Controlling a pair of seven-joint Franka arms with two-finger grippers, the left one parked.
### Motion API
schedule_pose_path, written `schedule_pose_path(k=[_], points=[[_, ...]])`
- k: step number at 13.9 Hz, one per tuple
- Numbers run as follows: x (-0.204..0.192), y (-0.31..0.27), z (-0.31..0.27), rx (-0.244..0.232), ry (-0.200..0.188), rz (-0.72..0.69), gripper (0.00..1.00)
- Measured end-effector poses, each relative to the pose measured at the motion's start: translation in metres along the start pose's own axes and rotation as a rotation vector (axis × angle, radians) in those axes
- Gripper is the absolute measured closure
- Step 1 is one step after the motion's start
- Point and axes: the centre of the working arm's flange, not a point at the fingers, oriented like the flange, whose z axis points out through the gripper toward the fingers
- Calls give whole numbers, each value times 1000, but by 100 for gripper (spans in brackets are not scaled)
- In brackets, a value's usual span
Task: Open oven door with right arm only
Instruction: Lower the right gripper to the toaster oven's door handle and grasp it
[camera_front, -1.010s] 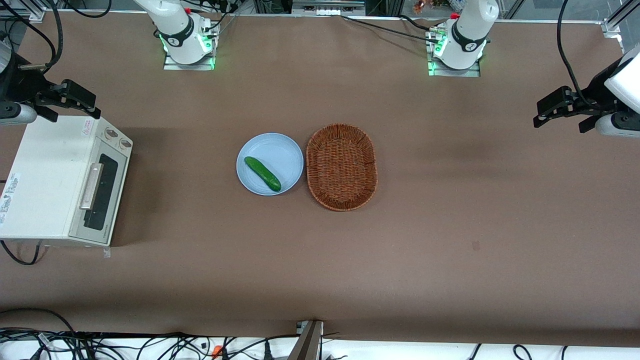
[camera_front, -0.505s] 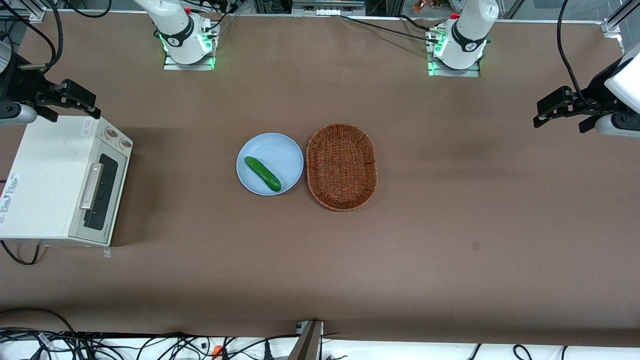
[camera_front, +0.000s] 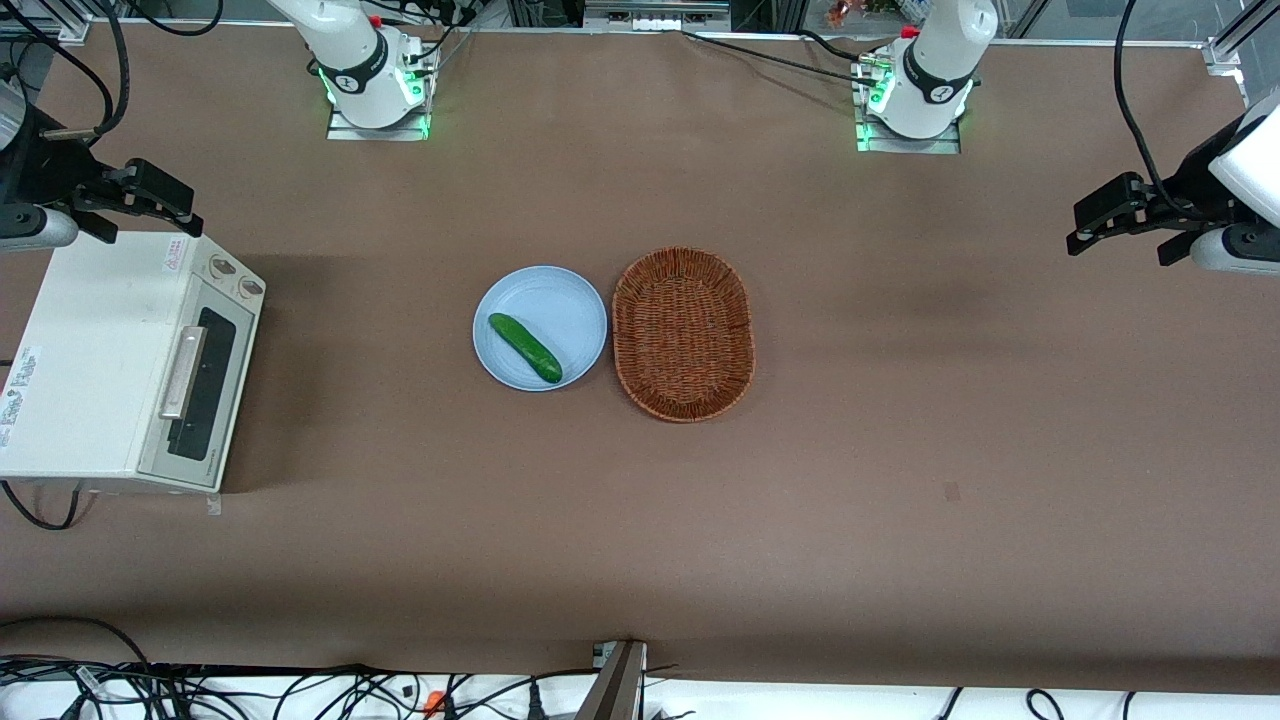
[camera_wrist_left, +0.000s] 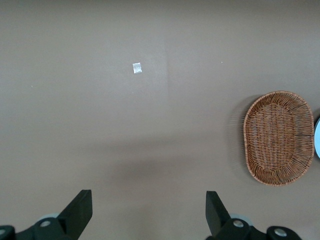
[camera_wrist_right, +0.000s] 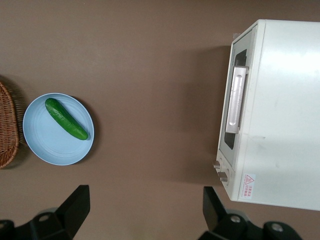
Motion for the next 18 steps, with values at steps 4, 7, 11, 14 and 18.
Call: schedule_pose_path(k=[4,7,11,14,18], points=[[0,0,0,-1,0,-1,0],[0,0,0,-3,-1,-1,0],[0,2,1,-19,-5,-2,0],[3,6,10,-56,-21,-14,0],[27,19,62,-103,-39,-54,14]])
